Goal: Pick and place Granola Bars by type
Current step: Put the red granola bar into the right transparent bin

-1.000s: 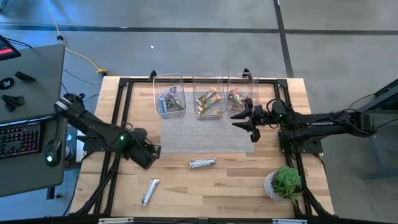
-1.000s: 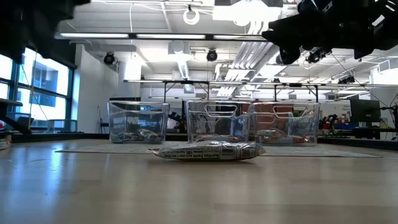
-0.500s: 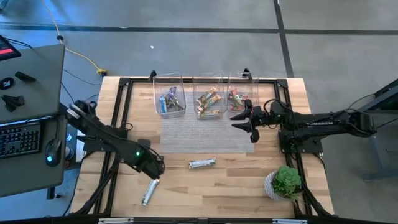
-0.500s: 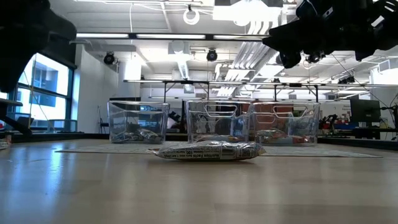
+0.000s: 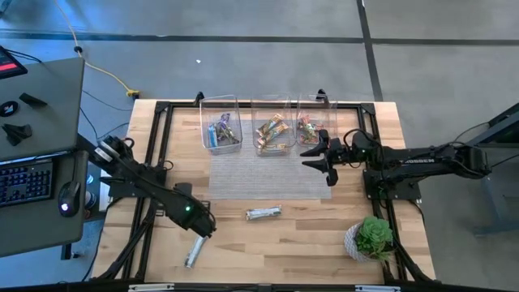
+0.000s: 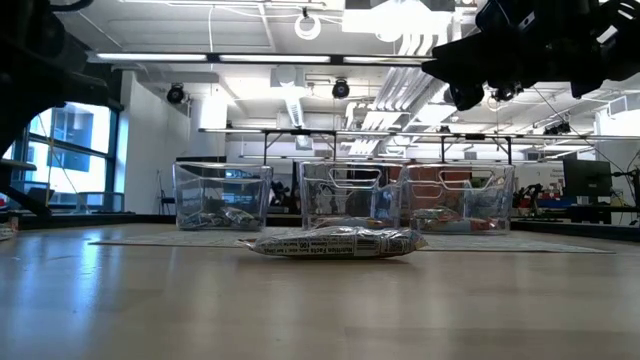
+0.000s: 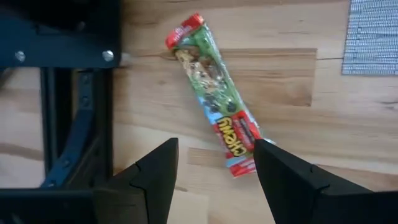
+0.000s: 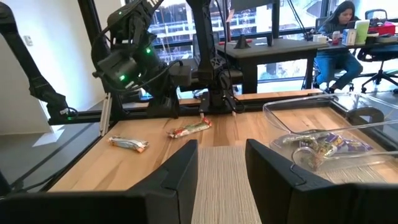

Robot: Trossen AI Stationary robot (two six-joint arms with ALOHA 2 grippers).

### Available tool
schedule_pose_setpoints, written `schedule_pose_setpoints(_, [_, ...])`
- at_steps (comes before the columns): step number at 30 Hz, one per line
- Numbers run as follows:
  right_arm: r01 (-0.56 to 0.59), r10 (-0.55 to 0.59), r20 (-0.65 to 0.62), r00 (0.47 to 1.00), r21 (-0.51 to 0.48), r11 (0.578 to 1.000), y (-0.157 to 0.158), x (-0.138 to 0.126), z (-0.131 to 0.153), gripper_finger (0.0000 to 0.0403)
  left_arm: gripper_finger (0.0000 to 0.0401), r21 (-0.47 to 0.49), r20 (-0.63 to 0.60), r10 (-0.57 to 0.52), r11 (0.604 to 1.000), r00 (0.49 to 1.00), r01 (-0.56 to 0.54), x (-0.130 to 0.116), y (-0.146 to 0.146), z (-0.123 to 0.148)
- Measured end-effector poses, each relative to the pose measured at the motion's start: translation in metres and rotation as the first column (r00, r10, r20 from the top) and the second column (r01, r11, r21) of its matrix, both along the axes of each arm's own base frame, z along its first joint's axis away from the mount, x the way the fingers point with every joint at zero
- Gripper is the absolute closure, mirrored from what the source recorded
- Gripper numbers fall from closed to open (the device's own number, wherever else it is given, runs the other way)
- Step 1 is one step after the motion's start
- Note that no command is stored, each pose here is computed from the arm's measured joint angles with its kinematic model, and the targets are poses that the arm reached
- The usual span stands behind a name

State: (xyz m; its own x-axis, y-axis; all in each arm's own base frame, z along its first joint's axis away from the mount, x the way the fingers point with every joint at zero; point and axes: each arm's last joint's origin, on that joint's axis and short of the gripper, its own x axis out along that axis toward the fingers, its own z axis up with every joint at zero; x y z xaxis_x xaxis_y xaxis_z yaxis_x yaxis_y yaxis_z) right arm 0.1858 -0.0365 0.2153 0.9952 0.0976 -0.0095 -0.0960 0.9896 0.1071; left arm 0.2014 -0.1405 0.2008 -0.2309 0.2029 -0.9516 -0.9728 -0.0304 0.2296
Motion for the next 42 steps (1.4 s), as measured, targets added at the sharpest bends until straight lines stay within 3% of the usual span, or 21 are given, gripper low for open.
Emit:
schedule_pose_setpoints(6, [0.0,0.0,0.003,1.0,-0.001,1.0,0.0,0.0,0.0,0.0285,0.0199,0.087,-0.022,-0.034,0.996,0.999,0.035,0.007,-0.003,-0.018])
schedule_pose_setpoints(13, [0.001,-0.001,0.036,0.999,-0.009,1.0,0.0,0.0,0.003,0.0285,0.0199,0.119,-0.169,0.098,0.99,0.981,-0.078,0.012,-0.007,-0.045])
schedule_pose_setpoints(21, [0.001,-0.001,0.051,0.999,-0.01,1.0,0.0,0.0,0.005,0.0285,0.0199,0.175,-0.112,0.132,0.978,0.985,-0.111,0.012,0.003,-0.059])
schedule_pose_setpoints(27, [0.034,-0.033,0.074,0.997,-0.008,0.999,-0.001,0.0,0.007,0.0285,0.0199,0.128,-0.071,0.187,0.976,0.98,-0.177,0.003,0.005,-0.078])
schedule_pose_setpoints(37, [0.113,-0.112,0.09,0.99,-0.012,0.993,-0.003,0.0,0.009,0.0285,0.02,0.2,0.016,0.151,0.968,0.988,-0.151,0.004,0.007,-0.082])
schedule_pose_setpoints(42, [0.114,-0.112,0.09,0.99,-0.012,0.993,-0.003,0.0,0.009,0.0285,0.0235,0.249,0.111,0.108,0.959,0.988,-0.133,0.01,0.007,-0.081])
